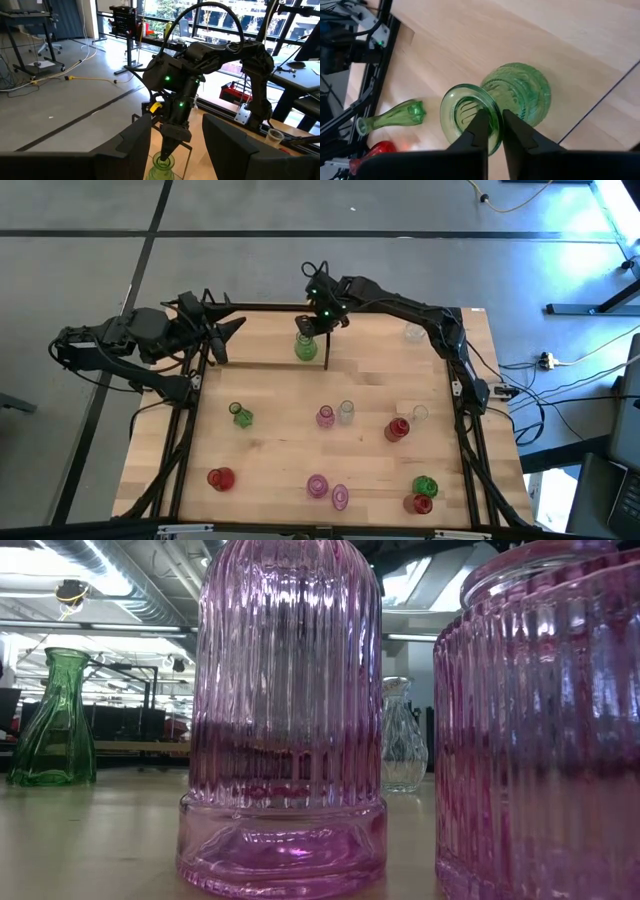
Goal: Sort vases onto shelf
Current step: Put the top green vase on the shelf
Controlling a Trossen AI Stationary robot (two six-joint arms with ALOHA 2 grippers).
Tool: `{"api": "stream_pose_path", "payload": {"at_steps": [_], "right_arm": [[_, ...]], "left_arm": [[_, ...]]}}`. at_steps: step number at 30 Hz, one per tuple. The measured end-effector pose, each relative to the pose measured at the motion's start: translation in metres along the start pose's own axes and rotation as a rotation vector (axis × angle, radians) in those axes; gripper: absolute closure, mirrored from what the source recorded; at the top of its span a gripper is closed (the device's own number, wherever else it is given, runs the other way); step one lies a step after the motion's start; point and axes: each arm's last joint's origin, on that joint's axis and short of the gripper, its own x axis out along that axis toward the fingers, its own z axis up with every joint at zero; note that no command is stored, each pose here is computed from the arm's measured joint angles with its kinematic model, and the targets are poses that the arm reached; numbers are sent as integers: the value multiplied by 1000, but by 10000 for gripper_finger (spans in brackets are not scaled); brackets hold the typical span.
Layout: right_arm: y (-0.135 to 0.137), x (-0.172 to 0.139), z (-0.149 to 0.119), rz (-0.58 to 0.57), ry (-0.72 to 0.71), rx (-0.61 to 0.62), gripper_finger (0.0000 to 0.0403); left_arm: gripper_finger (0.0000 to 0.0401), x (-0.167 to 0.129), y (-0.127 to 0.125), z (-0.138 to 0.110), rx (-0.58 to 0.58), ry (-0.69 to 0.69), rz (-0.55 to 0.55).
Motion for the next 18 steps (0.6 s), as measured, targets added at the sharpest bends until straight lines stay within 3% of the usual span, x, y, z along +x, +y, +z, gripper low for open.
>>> {"api": "stream_pose_path", "payload": {"at_steps": [9,18], "right_arm": [[-1,2,0,-19,-6,-1,289],[0,2,1,-8,-13,-11,268]], "left_arm": [[229,0,0,0,0,0,0],[229,0,0,0,0,0,0]]}}
